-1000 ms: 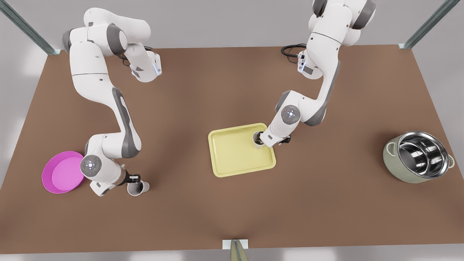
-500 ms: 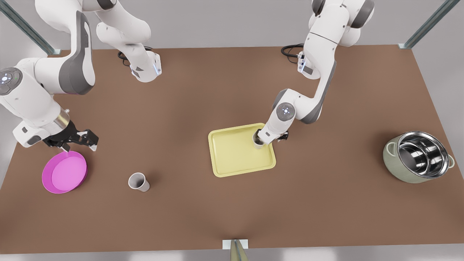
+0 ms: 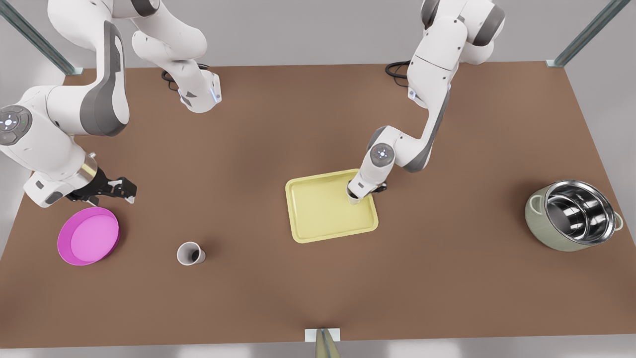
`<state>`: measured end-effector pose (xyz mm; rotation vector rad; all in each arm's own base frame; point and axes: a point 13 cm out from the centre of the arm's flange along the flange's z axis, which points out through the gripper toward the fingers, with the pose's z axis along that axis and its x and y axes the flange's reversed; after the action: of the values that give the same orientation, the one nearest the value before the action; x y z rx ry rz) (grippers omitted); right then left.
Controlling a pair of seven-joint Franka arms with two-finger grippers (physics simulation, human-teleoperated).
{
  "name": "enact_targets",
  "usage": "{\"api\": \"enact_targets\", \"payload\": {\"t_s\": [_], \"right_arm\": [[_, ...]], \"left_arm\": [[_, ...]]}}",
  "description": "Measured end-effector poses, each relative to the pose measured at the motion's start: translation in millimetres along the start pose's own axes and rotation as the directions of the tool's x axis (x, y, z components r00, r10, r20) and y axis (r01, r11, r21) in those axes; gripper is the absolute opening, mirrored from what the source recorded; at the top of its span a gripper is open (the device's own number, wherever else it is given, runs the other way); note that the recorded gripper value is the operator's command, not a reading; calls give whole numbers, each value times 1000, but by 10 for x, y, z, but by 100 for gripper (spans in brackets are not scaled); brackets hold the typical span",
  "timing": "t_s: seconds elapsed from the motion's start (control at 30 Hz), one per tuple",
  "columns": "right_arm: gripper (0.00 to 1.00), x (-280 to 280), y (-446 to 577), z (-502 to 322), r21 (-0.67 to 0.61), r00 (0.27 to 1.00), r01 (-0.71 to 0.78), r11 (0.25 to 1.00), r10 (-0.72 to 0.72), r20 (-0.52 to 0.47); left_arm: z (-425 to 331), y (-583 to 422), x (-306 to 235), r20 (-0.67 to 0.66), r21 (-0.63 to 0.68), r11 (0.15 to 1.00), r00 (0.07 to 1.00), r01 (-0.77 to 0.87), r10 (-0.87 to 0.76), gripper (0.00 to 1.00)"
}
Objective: Use the left arm to pick up the white IKEA cup from the tray and place it on the middle-left position; use the right arm to pick up the white IKEA cup from the tray and place it on the middle-right position
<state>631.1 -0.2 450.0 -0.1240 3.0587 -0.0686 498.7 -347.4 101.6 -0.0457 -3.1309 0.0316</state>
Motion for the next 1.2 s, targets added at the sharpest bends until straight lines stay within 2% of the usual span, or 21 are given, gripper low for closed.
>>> {"api": "enact_targets", "payload": {"t_s": [0.1, 0.27, 0.33, 0.47, 0.57, 0.73, 0.87, 1.2], "right_arm": [[100, 59, -84, 19, -2, 1000, -5, 1000, 5, -21], [100, 116, -154, 83, -5, 999, -6, 1000, 6, -52], [100, 117, -241, 97, -4, 998, -14, 1000, 14, -56], [100, 66, -209, 82, -1, 999, 3, 1000, -3, -51], [100, 66, -233, 109, -2, 998, 17, 1000, -17, -56], [100, 104, -382, 38, -3, 999, 24, 1000, -24, -46], [100, 101, -375, 36, -4, 998, 50, 999, -50, -46], [100, 96, -382, 31, -6, 995, 90, 996, -90, -44]], "left_arm": [[-10, -7, -25, 10, 4, 1000, 1000, 17, -17, 13], [-470, 7, -297, 67, 35, 998, 996, 60, -62, 14], [-682, 395, -537, 88, 22, 992, 989, 121, -123, 15], [-802, 1776, -871, 84, -30, 959, 957, 280, -277, 15], [-697, 2453, -876, 56, -51, 946, 947, 319, -316, 15], [-397, 3083, -611, 30, -80, 953, 956, 293, -292, 15], [-517, 3282, -726, 92, -68, 968, 968, 241, -235, 15], [-221, 3345, -845, 159, -58, 986, 977, 155, -144, 15]]}}
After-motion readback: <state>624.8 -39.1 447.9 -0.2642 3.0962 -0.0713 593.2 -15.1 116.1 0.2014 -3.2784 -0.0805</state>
